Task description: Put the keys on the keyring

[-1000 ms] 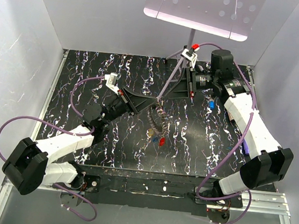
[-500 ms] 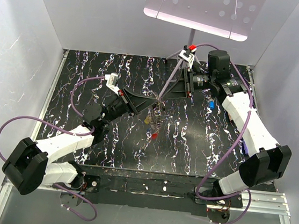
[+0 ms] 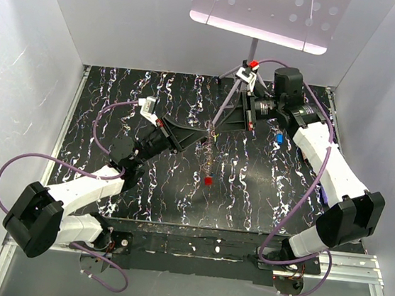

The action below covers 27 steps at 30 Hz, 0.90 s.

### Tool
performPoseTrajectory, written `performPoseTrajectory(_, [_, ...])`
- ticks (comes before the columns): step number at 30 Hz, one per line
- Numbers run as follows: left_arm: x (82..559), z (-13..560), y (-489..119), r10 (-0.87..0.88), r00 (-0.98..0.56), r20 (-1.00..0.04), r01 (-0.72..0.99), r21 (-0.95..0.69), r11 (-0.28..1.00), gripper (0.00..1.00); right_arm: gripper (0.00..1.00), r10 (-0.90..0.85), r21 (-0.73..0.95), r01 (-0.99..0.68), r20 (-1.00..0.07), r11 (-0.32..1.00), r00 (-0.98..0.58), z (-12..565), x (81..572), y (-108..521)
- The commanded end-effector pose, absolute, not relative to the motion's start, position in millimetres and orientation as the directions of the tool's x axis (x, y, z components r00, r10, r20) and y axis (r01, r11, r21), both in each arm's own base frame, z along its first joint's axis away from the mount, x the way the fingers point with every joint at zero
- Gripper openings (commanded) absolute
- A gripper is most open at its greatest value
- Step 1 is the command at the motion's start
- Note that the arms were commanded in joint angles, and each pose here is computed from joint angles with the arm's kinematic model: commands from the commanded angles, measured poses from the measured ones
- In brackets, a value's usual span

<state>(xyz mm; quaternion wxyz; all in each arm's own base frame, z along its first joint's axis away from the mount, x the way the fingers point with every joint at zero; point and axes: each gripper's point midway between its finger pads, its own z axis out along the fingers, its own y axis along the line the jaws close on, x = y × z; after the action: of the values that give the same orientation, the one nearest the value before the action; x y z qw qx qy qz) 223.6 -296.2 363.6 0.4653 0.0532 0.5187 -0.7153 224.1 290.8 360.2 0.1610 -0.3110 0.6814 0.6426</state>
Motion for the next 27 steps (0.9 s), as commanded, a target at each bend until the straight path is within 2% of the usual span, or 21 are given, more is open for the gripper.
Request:
performPoseTrajectory(1, [213.4, 398.9, -280.1, -0.690, -0.454, -0.564, 0.803, -0.594, -0.043, 0.00, 0.01, -0.223, 0.778, -0.626, -0.619, -0.046, -0.753, 359.3, 215.9, 290.0])
performPoseTrajectory(21, [216.5, 403.0, -274.1, -0.748, -0.387, -0.539, 0.844, -0.534, -0.052, 0.00, 0.01, -0.270, 0.805, -0.581, -0.590, -0.120, -0.761, 359.9, 194.1, 298.2])
performPoseTrajectory(27, [208.2, 401.0, -275.9, -0.729, -0.396, -0.559, 0.858, -0.507, -0.077, 0.00, 0.18, -0.251, 0.777, -0.617, -0.627, -0.125, -0.738, 368.3, 200.7, 290.7])
